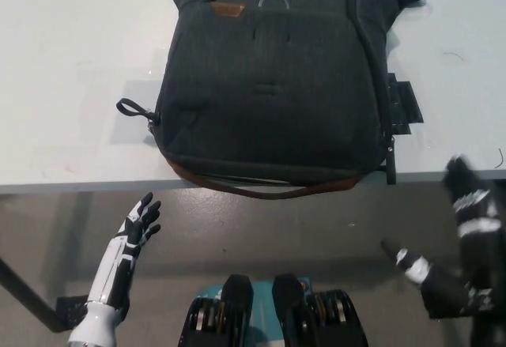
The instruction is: A bag is kept in the middle of the table with its flap loosely closed and the robot uses its right hand to adjust it and opens it
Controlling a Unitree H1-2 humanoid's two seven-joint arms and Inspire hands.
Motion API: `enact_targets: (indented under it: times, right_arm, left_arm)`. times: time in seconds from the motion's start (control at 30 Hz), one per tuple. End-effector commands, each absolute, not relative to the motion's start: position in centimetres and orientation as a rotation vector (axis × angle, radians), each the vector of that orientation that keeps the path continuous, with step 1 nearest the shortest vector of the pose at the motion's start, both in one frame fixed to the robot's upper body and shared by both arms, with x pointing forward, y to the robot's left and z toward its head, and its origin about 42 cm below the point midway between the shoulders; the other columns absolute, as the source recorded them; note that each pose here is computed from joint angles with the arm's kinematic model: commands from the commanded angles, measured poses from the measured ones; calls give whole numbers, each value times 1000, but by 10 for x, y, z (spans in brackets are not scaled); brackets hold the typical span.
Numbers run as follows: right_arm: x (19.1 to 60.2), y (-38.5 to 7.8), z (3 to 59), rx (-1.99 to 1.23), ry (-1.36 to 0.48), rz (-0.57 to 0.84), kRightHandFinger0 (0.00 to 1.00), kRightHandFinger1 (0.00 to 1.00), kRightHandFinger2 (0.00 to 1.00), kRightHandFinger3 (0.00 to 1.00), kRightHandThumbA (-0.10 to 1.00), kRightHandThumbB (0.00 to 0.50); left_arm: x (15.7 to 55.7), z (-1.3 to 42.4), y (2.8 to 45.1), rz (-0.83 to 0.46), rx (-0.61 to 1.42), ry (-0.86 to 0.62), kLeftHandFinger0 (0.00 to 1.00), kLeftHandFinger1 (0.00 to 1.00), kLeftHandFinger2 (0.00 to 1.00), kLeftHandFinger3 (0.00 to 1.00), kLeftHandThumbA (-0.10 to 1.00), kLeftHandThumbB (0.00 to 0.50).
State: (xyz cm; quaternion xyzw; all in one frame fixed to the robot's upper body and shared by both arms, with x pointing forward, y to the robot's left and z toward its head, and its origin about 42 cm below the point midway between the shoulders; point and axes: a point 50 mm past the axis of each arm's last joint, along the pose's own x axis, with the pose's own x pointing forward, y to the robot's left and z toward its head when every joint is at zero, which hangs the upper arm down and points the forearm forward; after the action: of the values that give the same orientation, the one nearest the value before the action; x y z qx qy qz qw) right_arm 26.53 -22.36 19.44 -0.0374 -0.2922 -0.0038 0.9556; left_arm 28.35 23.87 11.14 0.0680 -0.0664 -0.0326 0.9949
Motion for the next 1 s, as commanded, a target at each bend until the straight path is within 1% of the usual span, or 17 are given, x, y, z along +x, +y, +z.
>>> enact_targets:
  times: [0.0,0.03,0.13,0.2,0.3,0.37,0.4,0.43,0.5,0.57,0.63,0.67,0.7,0.77,0.8,0.83,0.97]
  right_arm:
    - [289,-230,242,-98,-693,-10,1000,1000,1000,1000,1000,350]
    - [300,-229,251,-89,-702,13,1000,1000,1000,1000,1000,330]
    - [324,-226,274,-44,-687,82,1000,1000,1000,1000,1000,324]
    - [344,-223,288,-21,-671,128,1000,1000,1000,1000,1000,291]
    - [372,-212,302,13,-618,172,1000,1000,1000,1000,1000,290]
    - [389,-201,309,25,-568,186,1000,1000,1000,1000,1000,245]
    - [392,-199,311,27,-562,188,1000,1000,1000,1000,1000,245]
    - [408,-190,316,29,-540,221,1000,1000,1000,1000,1000,225]
    - [416,-185,317,29,-527,247,1000,1000,1000,1000,1000,215]
    - [434,-177,316,6,-506,293,1000,1000,1000,1000,1000,189]
    - [448,-169,316,31,-475,324,1000,1000,1000,1000,1000,215]
    - [451,-168,316,35,-471,329,1000,1000,1000,1000,1000,217]
    - [460,-163,315,48,-441,342,1000,1000,1000,1000,1000,253]
    - [475,-157,310,79,-383,356,1000,1000,1000,1000,1000,306]
    - [480,-154,307,81,-369,358,1000,1000,1000,1000,1000,320]
    - [486,-151,303,92,-352,365,1000,1000,1000,1000,1000,305]
    - [496,-141,290,114,-309,402,1000,1000,1000,1000,1000,291]
  left_arm:
    - [282,120,238,-84,156,-200,1000,1000,1000,1000,1000,41]
    - [281,119,238,-84,161,-196,1000,1000,1000,1000,1000,35]
    - [278,116,237,-87,168,-191,1000,1000,1000,1000,1000,41]
    - [275,114,237,-84,172,-184,1000,1000,1000,1000,1000,48]
    - [272,112,238,-85,173,-176,1000,1000,1000,1000,1000,51]
    - [272,111,238,-86,182,-178,1000,1000,1000,1000,1000,57]
    - [272,111,238,-87,184,-178,1000,1000,1000,1000,1000,57]
    - [273,111,238,-91,185,-179,1000,1000,1000,1000,1000,57]
    - [272,111,238,-94,189,-178,1000,1000,1000,1000,1000,55]
    - [272,111,238,-94,194,-172,1000,1000,1000,1000,1000,55]
    - [273,111,238,-95,192,-169,1000,1000,1000,1000,1000,49]
    - [273,111,238,-95,193,-169,1000,1000,1000,1000,1000,51]
    - [273,110,238,-93,192,-168,1000,1000,1000,1000,1000,53]
    - [273,110,238,-92,192,-169,1000,1000,1000,1000,1000,54]
    - [274,110,238,-92,190,-167,1000,1000,1000,1000,1000,55]
    - [273,110,238,-92,191,-167,1000,1000,1000,1000,1000,55]
    - [276,111,238,-92,196,-165,1000,1000,1000,1000,1000,50]
